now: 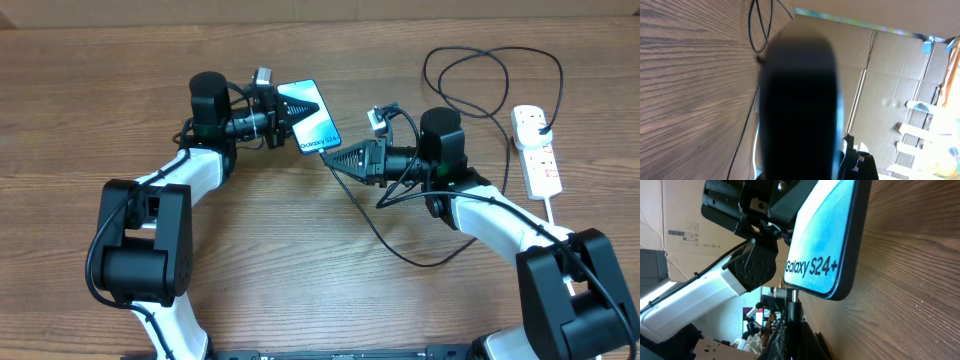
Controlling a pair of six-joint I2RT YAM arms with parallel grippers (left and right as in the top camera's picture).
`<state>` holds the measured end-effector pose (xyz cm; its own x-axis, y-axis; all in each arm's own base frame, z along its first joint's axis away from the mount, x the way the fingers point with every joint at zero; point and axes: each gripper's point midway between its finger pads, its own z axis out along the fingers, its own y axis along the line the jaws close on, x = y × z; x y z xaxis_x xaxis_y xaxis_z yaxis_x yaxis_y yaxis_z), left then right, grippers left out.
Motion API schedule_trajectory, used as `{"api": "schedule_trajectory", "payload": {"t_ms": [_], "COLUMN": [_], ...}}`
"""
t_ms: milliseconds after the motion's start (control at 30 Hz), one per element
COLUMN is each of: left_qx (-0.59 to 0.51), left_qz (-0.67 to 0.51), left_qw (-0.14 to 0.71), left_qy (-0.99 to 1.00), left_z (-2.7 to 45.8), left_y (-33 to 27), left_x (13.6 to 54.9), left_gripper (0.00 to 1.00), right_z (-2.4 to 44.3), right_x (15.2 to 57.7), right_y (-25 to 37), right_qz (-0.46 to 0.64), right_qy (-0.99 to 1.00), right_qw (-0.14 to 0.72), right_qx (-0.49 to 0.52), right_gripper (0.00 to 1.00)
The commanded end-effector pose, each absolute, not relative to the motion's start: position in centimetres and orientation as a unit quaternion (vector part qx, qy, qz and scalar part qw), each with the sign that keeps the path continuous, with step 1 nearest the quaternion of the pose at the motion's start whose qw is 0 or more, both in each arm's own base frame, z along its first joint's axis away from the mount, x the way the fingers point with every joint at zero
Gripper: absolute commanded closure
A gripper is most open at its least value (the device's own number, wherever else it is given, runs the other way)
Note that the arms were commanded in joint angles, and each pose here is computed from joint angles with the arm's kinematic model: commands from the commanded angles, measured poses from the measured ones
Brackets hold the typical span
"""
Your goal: Plug charger to phone and switch on socket
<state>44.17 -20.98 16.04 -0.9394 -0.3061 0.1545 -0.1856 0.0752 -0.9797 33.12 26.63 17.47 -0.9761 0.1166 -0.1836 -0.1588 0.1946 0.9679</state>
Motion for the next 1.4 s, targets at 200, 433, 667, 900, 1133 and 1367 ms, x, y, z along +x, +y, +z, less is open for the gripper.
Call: {"api": "schedule_trajectory", "payload": {"t_ms": [200, 433, 667, 900, 1133, 1367], "left_qx": [-0.161, -0.164, -0.163, -0.162, -0.163, -0.168], "left_qz": [-0.664, -0.665, -0.665, -0.665, -0.665, -0.663], "left_qw": [0.048, 0.046, 0.046, 0.047, 0.047, 0.052], "left_qy": [0.728, 0.728, 0.727, 0.727, 0.727, 0.728], "left_z": [17.0, 17.0, 17.1, 17.1, 17.1, 17.0], "left_y": [-21.4, -21.3, -21.3, -21.3, -21.3, -21.5], "left_x": [44.5, 44.5, 44.5, 44.5, 44.5, 44.7], "left_gripper": [0.96, 0.96, 0.95, 0.96, 0.96, 0.96], "right_z": [17.3, 17.1, 16.9, 17.0, 16.7, 16.5], "right_x": [33.9, 34.0, 34.1, 34.2, 34.8, 35.5], "right_y": [26.3, 26.2, 25.9, 25.8, 25.7, 25.5], "right_qz": [0.630, 0.628, 0.626, 0.626, 0.619, 0.612], "right_qy": [0.768, 0.770, 0.772, 0.772, 0.775, 0.778], "right_qw": [0.116, 0.115, 0.113, 0.114, 0.120, 0.128], "right_qx": [0.005, 0.010, 0.017, 0.019, 0.039, 0.061], "right_gripper": [0.96, 0.96, 0.96, 0.96, 0.96, 0.96]}}
